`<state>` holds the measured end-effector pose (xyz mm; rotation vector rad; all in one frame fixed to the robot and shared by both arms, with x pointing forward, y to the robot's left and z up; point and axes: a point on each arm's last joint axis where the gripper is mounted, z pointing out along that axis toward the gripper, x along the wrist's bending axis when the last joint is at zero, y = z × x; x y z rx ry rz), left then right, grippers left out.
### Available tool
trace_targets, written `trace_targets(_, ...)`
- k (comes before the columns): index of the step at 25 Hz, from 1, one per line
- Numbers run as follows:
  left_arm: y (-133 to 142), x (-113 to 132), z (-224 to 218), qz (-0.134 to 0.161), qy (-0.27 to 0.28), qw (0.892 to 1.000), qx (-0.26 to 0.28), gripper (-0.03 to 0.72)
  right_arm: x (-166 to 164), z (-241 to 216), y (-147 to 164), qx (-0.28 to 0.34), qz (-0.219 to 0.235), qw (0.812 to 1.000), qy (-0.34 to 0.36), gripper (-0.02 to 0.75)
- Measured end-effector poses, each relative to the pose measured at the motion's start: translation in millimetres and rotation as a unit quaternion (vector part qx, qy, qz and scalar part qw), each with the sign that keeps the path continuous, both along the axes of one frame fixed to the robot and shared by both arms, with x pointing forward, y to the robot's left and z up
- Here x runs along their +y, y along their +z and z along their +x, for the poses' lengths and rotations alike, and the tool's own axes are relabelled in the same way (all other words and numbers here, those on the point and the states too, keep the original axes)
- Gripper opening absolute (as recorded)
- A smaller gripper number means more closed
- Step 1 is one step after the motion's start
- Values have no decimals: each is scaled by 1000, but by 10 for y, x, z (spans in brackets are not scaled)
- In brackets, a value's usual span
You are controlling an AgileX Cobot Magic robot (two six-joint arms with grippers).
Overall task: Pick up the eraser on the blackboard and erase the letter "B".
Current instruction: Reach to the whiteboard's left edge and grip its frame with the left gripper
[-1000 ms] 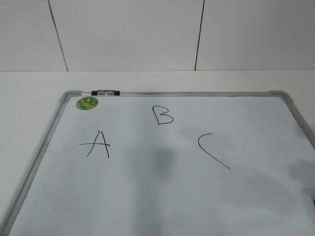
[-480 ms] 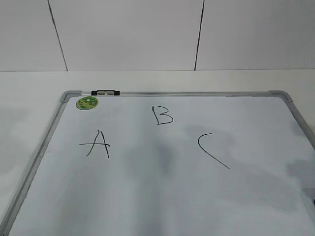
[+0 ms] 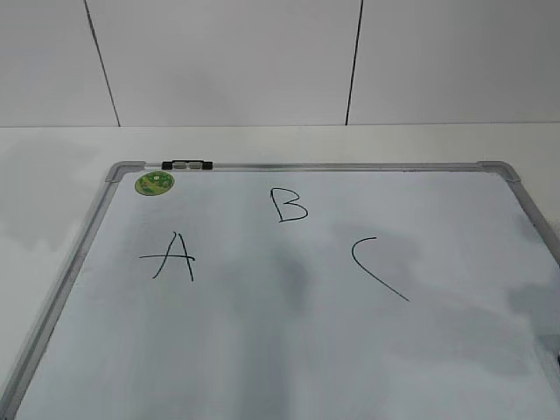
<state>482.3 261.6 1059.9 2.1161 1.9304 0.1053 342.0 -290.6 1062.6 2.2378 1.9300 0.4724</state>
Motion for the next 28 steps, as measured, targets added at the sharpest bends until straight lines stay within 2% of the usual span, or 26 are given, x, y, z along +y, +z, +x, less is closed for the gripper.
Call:
trace_targets(5, -176, -56, 518, 4, 1, 1000, 17, 232, 0, 1, 1, -1, 0, 1000, -1, 584)
trace_targets(11, -541, -105, 889, 10, 1, 998, 61, 228, 0, 1, 1, -1, 0, 1000, -1, 584)
trace_targets(22, -1036, -188, 1118, 17, -4, 995, 95, 227, 0, 1, 1, -1, 0, 1000, -1, 584)
trace_targets(28, -1117, -263, 1146, 18, -12, 996, 91, 226, 0, 1, 1, -1, 0, 1000, -1, 584)
